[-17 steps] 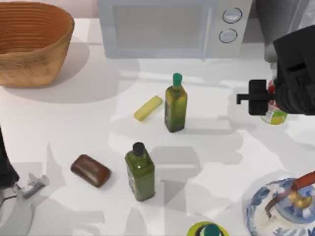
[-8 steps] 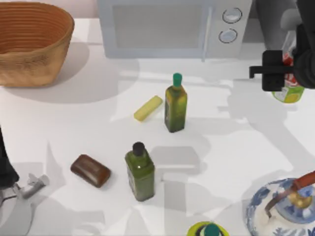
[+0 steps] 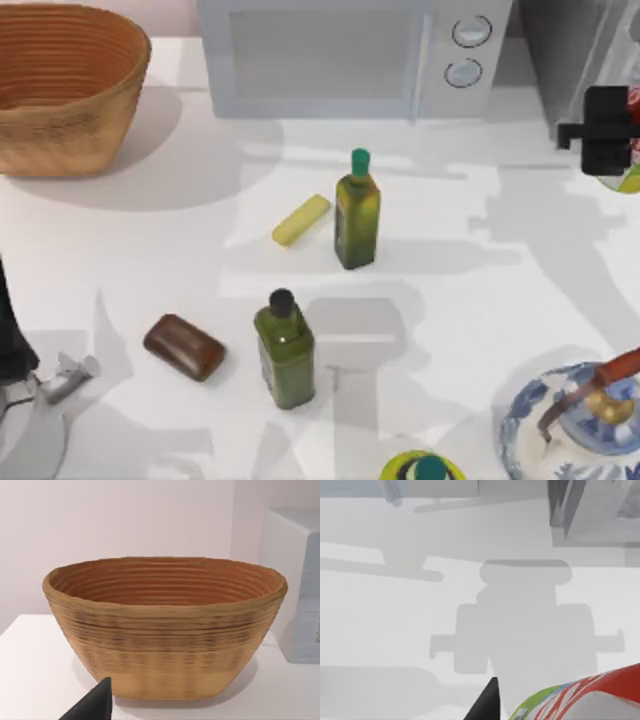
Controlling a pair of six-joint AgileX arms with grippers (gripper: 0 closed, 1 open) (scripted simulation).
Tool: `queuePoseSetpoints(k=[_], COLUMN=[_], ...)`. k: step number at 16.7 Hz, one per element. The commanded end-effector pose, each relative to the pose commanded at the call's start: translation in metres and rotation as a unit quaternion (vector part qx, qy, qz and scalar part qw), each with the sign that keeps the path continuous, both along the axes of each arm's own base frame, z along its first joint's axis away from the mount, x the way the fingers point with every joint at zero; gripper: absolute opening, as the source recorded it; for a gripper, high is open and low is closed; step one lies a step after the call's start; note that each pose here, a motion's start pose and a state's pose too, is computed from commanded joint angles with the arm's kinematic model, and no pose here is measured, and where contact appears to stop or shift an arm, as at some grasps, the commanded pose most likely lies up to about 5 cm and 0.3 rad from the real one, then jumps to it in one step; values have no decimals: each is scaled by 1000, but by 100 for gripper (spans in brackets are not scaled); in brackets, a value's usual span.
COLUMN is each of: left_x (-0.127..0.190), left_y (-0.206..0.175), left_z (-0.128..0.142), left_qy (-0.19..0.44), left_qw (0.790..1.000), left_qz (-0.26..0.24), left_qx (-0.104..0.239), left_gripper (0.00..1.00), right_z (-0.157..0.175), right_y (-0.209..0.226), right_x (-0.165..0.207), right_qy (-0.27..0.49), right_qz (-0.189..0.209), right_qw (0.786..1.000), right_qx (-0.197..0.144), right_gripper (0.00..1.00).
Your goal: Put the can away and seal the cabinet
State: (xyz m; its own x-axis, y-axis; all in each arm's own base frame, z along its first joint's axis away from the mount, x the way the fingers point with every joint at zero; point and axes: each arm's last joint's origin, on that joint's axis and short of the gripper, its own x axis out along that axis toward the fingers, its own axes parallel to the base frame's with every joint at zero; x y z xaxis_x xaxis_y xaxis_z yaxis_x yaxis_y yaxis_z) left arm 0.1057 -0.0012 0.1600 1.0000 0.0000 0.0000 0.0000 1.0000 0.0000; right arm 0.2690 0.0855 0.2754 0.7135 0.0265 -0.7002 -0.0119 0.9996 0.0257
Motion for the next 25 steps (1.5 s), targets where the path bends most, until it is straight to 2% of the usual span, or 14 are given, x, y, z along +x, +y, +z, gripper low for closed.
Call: queuePoseSetpoints(k=[3,6,11,14,17,25], left_x=[0,0,0,0,0,0], left_y=[0,0,0,0,0,0], left_z=[0,0,0,0,0,0], left_qy=[0,0,0,0,0,0], left_qw=[1000,1000,1000,1000,1000,1000], left_qz=[0,0,0,0,0,0], left_qx=[0,0,0,0,0,0], left_gripper=[100,100,100,100,100,100], right_z=[14,10,-48,-87,-111,-115], right_y=[-27,-54,-81,-86,-87,-87], right_x=[-38,-87,-150,-161,-163,-163], right_qy=[-73,-163,-297,-346,-373,-374], right_qz=[11,13,-5,-14,-12,-11], right_qw=[997,986,955,938,928,927], right_qx=[15,24,15,2,-7,-9], right_gripper=[0,0,0,0,0,0])
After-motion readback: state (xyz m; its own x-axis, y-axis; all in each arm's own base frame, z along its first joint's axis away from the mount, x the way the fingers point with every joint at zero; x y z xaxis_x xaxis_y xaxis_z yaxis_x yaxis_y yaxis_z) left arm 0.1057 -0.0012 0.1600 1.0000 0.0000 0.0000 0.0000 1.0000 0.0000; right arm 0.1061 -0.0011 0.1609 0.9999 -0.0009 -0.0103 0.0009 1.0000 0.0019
